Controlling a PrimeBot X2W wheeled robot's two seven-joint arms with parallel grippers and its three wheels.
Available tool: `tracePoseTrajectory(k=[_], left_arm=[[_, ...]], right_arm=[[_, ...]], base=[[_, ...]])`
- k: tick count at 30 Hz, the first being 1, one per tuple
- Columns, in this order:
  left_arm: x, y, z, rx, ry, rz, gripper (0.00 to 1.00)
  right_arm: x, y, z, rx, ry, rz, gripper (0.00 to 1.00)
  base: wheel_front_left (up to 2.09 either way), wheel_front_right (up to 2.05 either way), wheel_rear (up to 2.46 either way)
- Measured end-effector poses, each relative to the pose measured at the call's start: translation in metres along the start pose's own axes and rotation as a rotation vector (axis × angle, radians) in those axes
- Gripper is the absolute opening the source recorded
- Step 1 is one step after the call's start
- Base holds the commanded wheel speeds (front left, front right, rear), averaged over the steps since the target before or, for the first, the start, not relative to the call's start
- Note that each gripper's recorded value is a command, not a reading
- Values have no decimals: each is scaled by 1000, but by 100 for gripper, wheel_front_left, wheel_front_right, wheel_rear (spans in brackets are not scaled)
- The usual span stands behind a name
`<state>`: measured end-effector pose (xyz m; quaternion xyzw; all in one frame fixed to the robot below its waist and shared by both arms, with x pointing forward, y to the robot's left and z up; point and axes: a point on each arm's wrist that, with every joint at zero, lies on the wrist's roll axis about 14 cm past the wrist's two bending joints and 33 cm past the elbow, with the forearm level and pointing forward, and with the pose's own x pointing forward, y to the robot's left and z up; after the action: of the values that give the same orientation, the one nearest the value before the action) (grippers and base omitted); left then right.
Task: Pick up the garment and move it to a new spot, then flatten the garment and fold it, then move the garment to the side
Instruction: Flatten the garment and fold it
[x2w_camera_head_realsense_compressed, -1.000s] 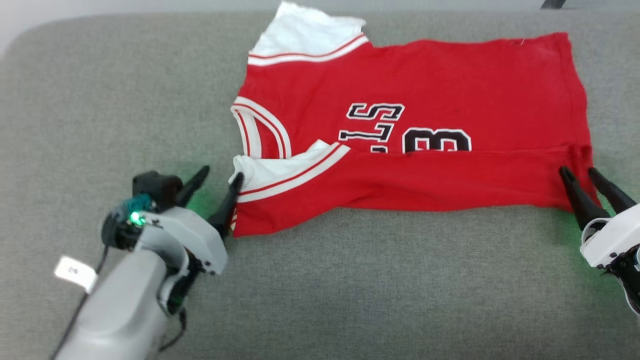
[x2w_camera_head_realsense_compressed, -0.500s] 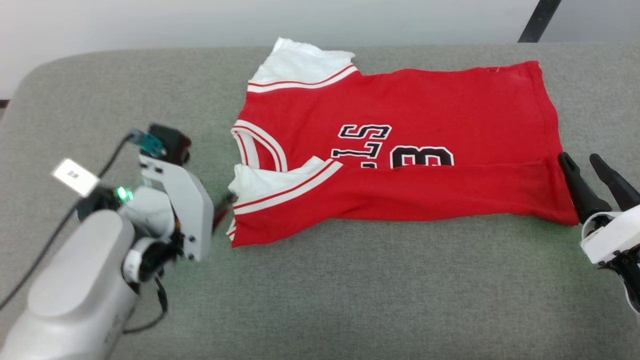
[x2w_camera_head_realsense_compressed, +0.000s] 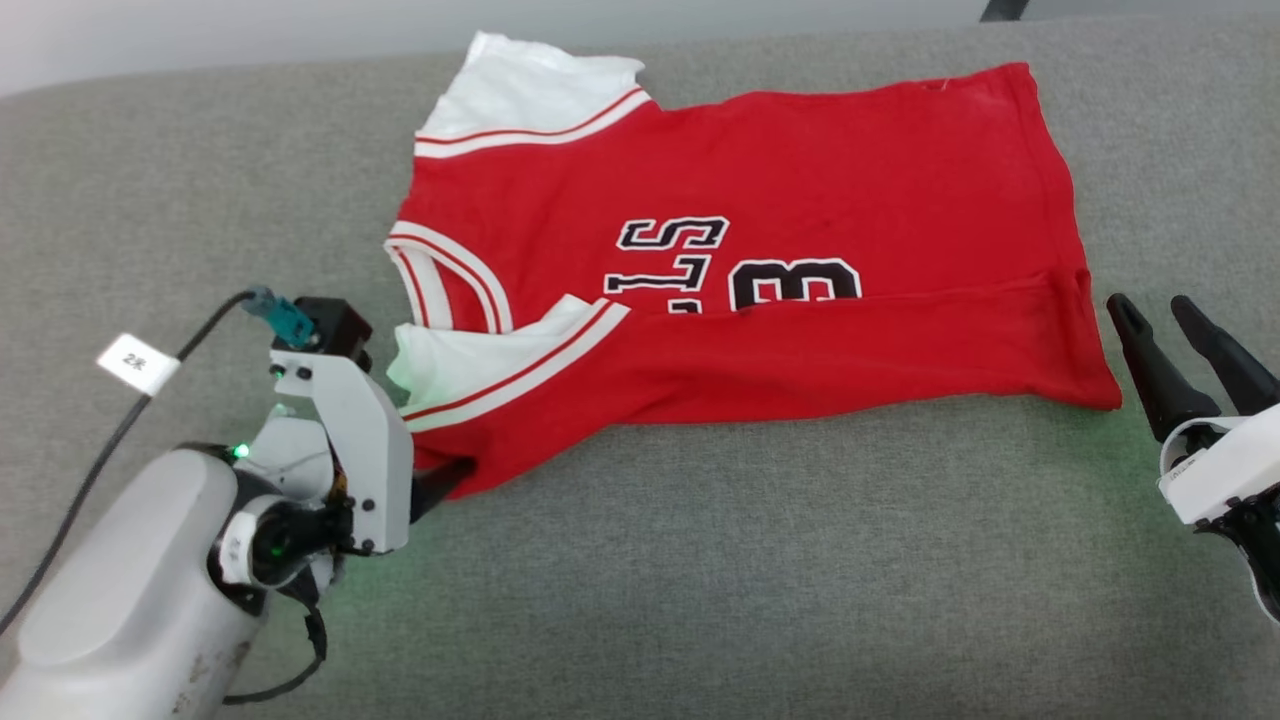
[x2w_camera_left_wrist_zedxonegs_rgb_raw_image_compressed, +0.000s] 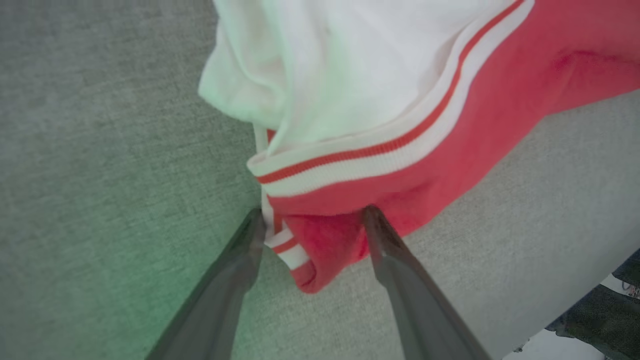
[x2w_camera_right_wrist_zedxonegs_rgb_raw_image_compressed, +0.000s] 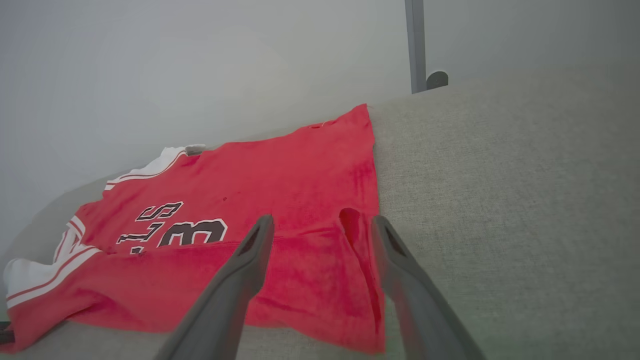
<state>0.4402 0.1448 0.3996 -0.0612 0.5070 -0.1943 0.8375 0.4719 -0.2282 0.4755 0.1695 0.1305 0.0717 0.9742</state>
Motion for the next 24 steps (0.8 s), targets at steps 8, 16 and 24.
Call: tracePoseTrajectory(k=[8,16,24], left_arm=[[15,-3,4,-4,-9,-28,0],[17,-6,7,7,-70,-56,0],[18,-10,8,21,-106,-73,0]], right_arm=[[0,-11,-18,-42,121,-13,100],[3,-22,-40,-257,372,-18,100],[15,-30,-65,-285,594,-44,100]], base=[[0,0,0],[0,0,0],[0,0,0]])
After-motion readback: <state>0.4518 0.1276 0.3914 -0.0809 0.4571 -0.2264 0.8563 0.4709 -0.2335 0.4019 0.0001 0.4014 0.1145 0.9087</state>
